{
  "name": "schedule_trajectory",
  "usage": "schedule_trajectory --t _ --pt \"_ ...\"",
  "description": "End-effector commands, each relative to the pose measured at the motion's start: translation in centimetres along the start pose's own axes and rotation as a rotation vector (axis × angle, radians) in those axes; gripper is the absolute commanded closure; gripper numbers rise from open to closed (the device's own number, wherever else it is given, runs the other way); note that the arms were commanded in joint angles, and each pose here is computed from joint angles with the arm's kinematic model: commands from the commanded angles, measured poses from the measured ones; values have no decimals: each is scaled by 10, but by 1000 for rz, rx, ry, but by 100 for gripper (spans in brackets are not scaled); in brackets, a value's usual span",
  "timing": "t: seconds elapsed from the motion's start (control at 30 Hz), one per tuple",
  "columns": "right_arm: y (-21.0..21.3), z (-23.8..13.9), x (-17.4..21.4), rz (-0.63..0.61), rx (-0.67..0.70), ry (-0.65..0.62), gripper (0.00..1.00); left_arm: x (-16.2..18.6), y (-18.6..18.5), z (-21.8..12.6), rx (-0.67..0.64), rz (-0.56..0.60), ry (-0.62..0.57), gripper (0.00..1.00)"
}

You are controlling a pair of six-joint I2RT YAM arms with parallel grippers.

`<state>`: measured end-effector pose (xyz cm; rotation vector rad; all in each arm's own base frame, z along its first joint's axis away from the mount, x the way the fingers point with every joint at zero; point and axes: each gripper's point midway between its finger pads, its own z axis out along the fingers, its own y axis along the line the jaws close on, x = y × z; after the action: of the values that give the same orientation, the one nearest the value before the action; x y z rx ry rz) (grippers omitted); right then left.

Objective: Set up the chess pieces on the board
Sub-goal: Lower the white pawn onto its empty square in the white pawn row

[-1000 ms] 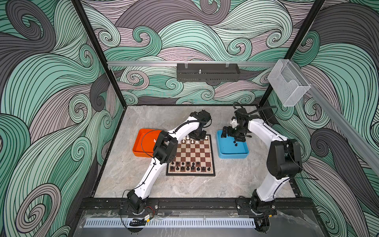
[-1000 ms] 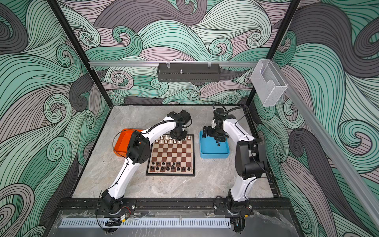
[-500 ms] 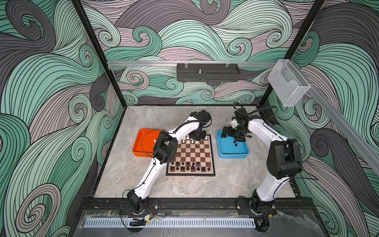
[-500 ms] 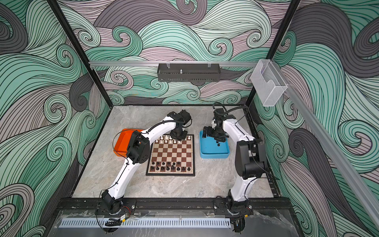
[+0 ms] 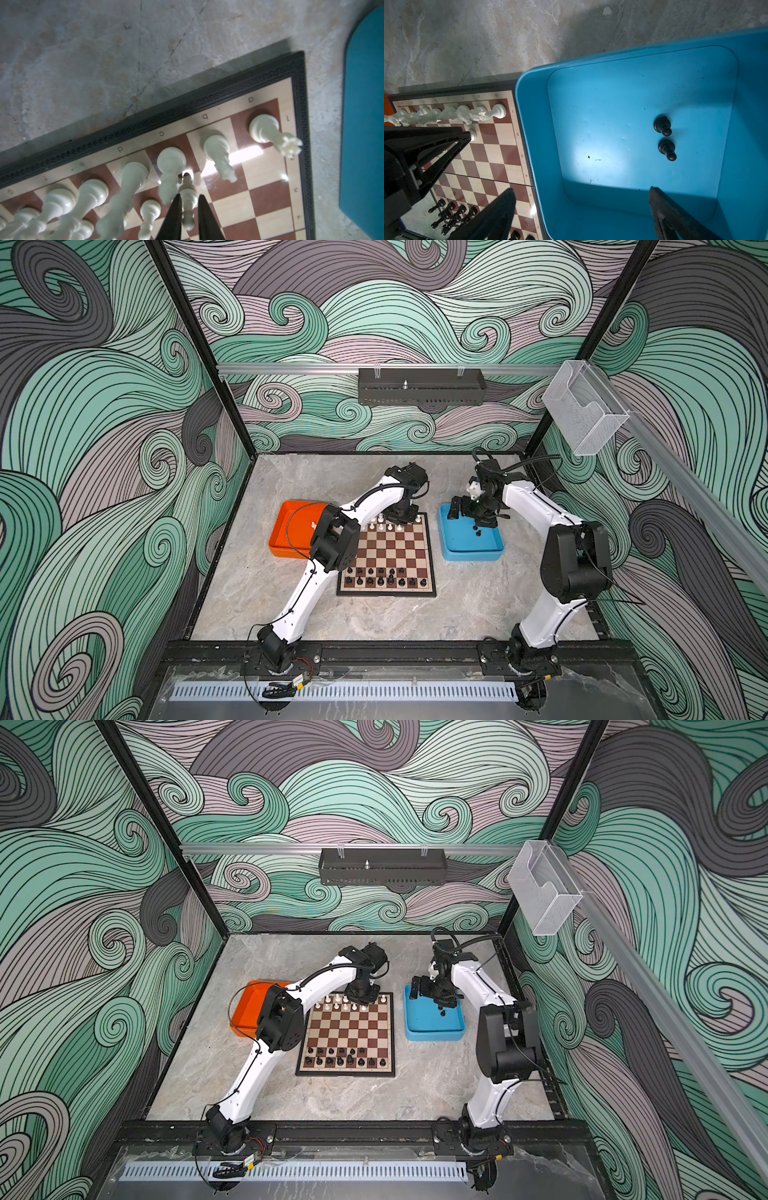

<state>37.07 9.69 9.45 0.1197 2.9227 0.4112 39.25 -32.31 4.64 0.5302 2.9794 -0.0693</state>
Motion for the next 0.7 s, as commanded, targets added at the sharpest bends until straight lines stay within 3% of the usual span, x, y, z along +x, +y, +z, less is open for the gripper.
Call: schedule_trajectory --t 0.0,0.47,0.67 --pt "-4 5 3 -4 1 18 0 -2 -1 1 4 -13 -1 79" --pt "-3 -1 3 -5 2 7 0 -6 -1 -25 8 -15 -40 67" --pt "-2 -6 3 -6 2 -4 0 -1 4 -32 -7 -18 -44 67"
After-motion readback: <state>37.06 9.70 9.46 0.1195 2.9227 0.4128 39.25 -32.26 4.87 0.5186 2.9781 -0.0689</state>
